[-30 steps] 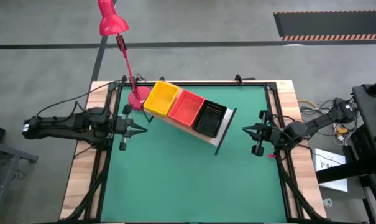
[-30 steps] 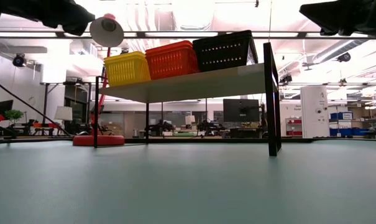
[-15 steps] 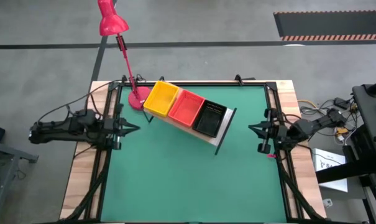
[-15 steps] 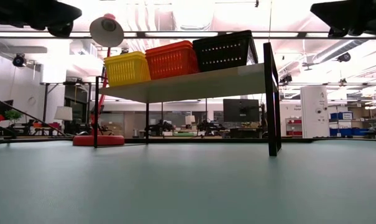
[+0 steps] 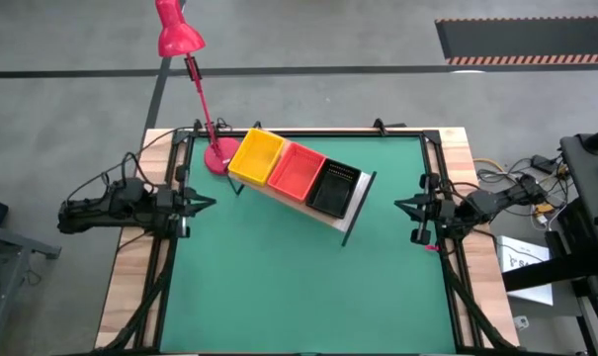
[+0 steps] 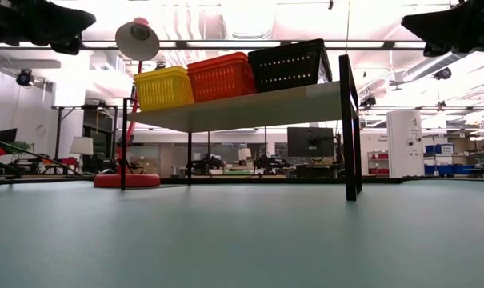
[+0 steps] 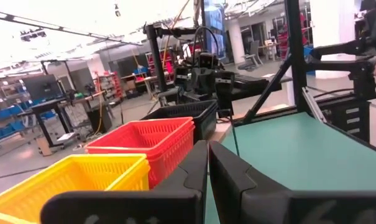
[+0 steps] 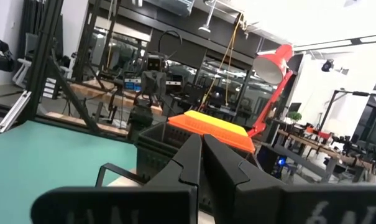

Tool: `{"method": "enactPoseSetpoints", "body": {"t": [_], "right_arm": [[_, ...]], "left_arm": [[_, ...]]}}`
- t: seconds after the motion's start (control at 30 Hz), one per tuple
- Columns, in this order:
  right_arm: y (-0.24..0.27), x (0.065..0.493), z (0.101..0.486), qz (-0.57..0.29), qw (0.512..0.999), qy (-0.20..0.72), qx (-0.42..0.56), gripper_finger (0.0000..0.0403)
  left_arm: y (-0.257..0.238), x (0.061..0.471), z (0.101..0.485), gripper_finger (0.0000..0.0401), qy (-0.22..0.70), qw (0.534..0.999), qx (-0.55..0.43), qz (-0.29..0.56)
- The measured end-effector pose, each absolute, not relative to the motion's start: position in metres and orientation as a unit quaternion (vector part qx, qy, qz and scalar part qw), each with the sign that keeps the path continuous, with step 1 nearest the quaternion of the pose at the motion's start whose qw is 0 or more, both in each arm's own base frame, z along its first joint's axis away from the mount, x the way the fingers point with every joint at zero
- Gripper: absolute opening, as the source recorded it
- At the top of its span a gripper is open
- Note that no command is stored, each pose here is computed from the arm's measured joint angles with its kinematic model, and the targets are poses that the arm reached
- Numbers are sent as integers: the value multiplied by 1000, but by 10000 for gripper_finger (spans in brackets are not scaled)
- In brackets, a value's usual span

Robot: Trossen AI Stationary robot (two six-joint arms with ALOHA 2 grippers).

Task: Stack baskets on shelf by color
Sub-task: Return to Home Position

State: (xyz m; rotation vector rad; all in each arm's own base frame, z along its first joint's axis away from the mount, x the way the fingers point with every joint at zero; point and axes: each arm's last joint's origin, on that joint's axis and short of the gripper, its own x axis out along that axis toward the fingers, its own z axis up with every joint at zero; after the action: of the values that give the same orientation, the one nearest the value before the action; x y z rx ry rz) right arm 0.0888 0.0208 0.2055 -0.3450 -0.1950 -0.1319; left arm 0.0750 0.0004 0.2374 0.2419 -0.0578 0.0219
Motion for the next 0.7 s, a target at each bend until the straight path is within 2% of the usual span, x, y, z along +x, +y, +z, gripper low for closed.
{"method": "enactPoseSetpoints", "body": {"t": [0.7], "right_arm": [[21, 89, 203, -71, 979, -87, -172, 9]], "left_arm": [[1, 78, 228, 0, -15, 992, 121, 21]]}}
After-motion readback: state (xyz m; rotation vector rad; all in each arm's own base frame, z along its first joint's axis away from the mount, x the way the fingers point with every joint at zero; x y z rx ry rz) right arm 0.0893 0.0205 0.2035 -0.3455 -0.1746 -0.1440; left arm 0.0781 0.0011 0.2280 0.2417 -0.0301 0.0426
